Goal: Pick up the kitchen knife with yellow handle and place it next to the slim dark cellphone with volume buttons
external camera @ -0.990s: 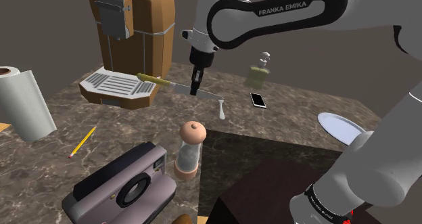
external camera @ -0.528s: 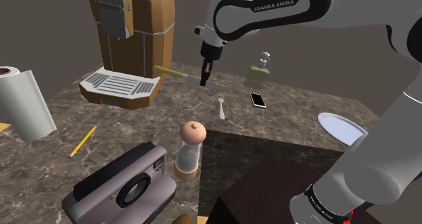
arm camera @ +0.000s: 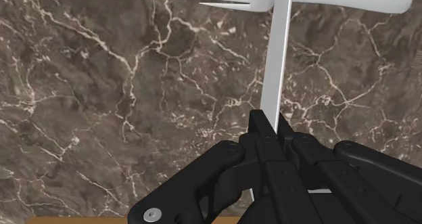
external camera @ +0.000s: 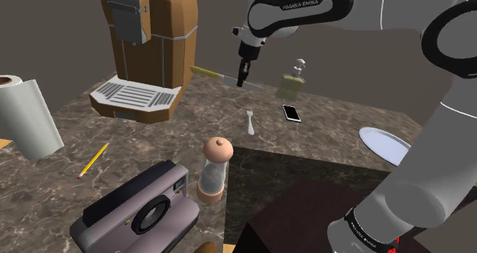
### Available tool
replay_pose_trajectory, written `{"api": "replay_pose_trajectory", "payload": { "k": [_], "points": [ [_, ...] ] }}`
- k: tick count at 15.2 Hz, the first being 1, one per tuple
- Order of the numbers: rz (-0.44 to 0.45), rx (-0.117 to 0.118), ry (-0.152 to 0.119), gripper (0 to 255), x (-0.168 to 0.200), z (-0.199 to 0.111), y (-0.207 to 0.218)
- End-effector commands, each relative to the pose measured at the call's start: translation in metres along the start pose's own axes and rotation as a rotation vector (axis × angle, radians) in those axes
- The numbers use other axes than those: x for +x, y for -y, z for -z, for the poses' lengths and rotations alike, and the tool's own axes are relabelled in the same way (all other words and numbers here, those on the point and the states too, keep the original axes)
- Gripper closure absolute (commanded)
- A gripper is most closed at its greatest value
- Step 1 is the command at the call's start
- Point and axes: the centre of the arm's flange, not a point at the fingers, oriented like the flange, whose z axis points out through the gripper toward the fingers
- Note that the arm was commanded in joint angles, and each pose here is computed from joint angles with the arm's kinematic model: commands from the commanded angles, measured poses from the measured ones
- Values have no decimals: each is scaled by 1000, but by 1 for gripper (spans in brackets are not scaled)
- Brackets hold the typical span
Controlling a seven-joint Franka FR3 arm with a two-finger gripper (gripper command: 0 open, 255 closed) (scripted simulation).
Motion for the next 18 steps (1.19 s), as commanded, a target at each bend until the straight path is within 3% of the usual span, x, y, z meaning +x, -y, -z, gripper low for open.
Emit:
{"api": "replay_pose_trajectory", "payload": {
  "k": [1, 10, 18],
  "points": [
    [1, -1, 0, 255, -9, 0, -23],
    [1, -1, 0, 255, -51, -1, -135],
    [1, -1, 0, 255, -53, -43, -134]
  ]
}}
